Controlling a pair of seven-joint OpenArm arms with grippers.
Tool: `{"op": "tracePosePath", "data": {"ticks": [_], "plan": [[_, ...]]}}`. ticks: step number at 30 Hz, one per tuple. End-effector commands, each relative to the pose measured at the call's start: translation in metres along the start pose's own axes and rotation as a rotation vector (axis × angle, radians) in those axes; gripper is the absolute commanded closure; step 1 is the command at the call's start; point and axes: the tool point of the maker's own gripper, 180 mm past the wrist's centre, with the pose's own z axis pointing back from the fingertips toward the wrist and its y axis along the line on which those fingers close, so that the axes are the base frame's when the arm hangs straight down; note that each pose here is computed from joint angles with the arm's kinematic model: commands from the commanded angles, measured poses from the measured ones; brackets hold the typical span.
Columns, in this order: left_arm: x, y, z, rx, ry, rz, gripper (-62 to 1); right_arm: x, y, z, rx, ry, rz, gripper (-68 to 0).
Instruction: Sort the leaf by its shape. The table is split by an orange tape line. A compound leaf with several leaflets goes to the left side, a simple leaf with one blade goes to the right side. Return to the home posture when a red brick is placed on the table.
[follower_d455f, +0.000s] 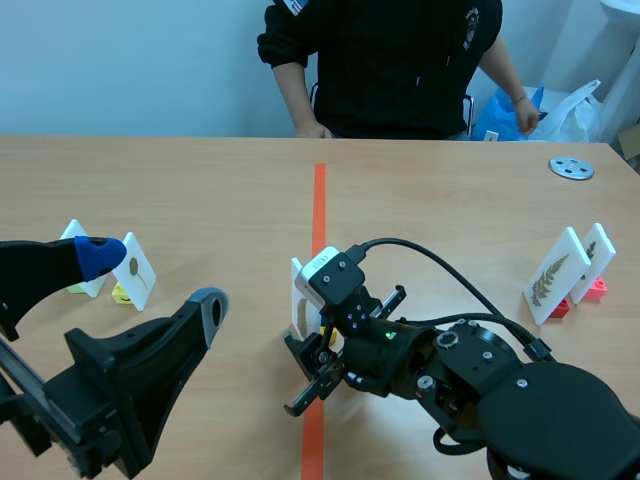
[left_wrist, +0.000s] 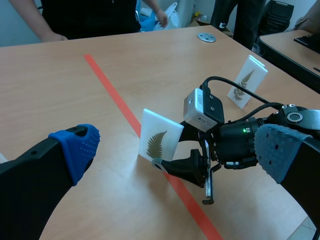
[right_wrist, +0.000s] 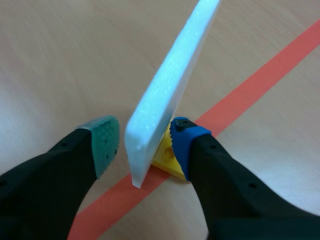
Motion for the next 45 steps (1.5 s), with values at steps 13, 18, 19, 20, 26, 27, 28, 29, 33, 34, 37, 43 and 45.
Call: {"op": "tracePosePath", "data": {"ticks": [13, 18, 19, 20, 26, 27, 28, 29, 33, 34, 37, 43, 45], "plan": [[0.011, -0.002, -0.001, -0.004, -0.041, 0.001, -62.3, 0.039, -0.018, 0.012, -0.034, -0.092, 0.072, -3.0], [0.011, -0.002, -0.001, -0.004, -0.042, 0.001, -62.3, 0.068, -0.032, 0.042, -0.088, -0.16, 0.124, -3.0], [0.011, -0.002, -0.001, -0.004, -0.042, 0.001, -62.3, 0.072, -0.034, 0.048, -0.099, -0.171, 0.133, -3.0], [0.011, -0.002, -0.001, -0.004, -0.042, 0.001, -62.3, 0.076, -0.036, 0.054, -0.11, -0.179, 0.141, -3.0], [0.011, -0.002, -0.001, -0.004, -0.042, 0.001, -62.3, 0.087, -0.049, 0.089, -0.186, -0.218, 0.076, -3.1], [0.011, -0.002, -0.001, -0.004, -0.042, 0.001, -62.3, 0.085, -0.052, 0.094, -0.201, -0.216, 0.055, -3.1], [0.011, -0.002, -0.001, -0.004, -0.042, 0.001, -62.3, 0.083, -0.055, 0.099, -0.217, -0.215, 0.029, -3.1], [0.011, -0.002, -0.001, -0.004, -0.042, 0.001, -62.3, 0.079, -0.057, 0.104, -0.23, -0.213, 0.005, -3.1], [0.012, -0.002, -0.001, -0.004, -0.046, 0.001, -62.3, 0.056, -0.07, 0.12, -0.291, -0.161, -0.056, -3.1], [0.012, -0.002, -0.001, -0.004, -0.048, 0.001, -62.3, 0.05, -0.073, 0.125, -0.305, -0.145, -0.076, -3.1], [0.012, -0.002, -0.001, -0.004, -0.048, 0.001, -62.3, 0.032, -0.077, 0.138, -0.325, -0.108, -0.136, -3.1], [0.013, -0.001, -0.001, -0.004, -0.05, 0.0, -62.3, 0.001, -0.088, 0.167, -0.383, -0.02, -0.143, -3.1], [0.013, -0.001, -0.001, -0.004, -0.052, 0.0, -62.3, -0.006, -0.095, 0.179, -0.413, 0.004, -0.139, -3.0]]}}
